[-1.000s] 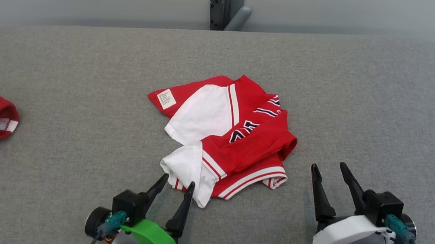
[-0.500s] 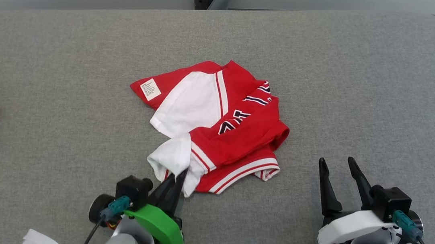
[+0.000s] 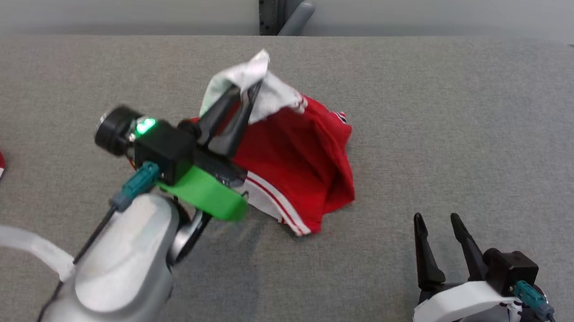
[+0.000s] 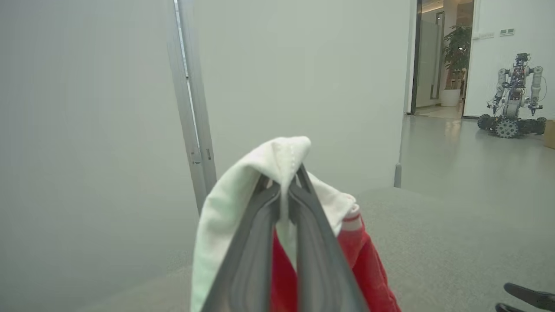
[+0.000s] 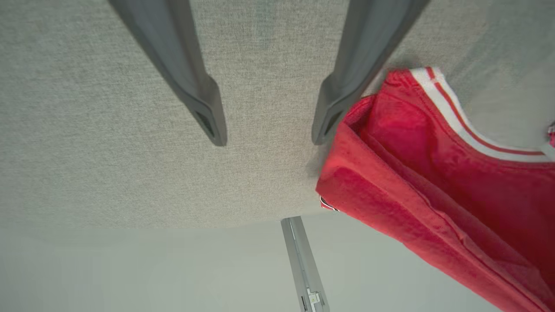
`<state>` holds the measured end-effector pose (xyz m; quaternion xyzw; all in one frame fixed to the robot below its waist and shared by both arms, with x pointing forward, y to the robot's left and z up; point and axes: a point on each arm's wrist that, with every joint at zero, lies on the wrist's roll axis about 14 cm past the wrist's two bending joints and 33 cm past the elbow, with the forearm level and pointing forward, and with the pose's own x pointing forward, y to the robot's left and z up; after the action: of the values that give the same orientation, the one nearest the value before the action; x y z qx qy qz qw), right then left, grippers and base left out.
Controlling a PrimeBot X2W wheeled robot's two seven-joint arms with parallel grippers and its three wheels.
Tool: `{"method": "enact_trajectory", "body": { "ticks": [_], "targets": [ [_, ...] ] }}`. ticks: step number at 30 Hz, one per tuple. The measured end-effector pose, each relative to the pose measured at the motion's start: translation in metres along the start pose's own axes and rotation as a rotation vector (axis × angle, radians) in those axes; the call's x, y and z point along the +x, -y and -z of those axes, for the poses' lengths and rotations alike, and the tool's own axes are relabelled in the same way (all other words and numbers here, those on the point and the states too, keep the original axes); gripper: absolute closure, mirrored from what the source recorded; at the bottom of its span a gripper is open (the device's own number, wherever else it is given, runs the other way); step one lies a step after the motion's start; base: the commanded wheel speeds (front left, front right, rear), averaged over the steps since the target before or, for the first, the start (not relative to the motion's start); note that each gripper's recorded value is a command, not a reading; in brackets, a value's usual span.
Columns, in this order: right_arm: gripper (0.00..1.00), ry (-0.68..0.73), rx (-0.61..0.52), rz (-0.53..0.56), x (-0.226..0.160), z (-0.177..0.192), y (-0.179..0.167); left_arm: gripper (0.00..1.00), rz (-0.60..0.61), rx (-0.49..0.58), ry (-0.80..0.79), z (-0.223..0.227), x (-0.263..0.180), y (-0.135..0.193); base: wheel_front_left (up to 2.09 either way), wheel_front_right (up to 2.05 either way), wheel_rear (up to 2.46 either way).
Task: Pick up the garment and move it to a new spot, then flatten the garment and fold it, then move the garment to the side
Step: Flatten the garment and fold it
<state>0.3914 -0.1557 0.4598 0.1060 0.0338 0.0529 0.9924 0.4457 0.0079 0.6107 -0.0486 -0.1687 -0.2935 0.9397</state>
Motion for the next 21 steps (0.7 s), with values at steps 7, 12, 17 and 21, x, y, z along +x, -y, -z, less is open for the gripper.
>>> {"method": "enact_trajectory", "body": {
  "ticks": [7,12,17,21],
  "targets": [
    [0.00,0.001,0.007,0.044,-0.009,-0.001,0.014,1.00,0.167,0.107,0.092,-0.034,0.057,0.030,0.00,0.00,0.00],
    [0.00,0.006,0.011,0.084,-0.015,-0.003,0.026,1.00,0.231,0.103,0.100,-0.034,0.080,0.049,0.00,0.00,0.00],
    [0.00,0.011,0.008,0.137,-0.023,-0.005,0.043,1.00,0.308,0.098,0.064,-0.015,0.100,0.075,0.00,0.00,0.00],
    [0.00,0.005,0.009,0.172,-0.028,-0.004,0.054,0.00,0.388,0.082,-0.032,0.023,0.102,0.100,0.00,0.00,0.00]
  ]
}}
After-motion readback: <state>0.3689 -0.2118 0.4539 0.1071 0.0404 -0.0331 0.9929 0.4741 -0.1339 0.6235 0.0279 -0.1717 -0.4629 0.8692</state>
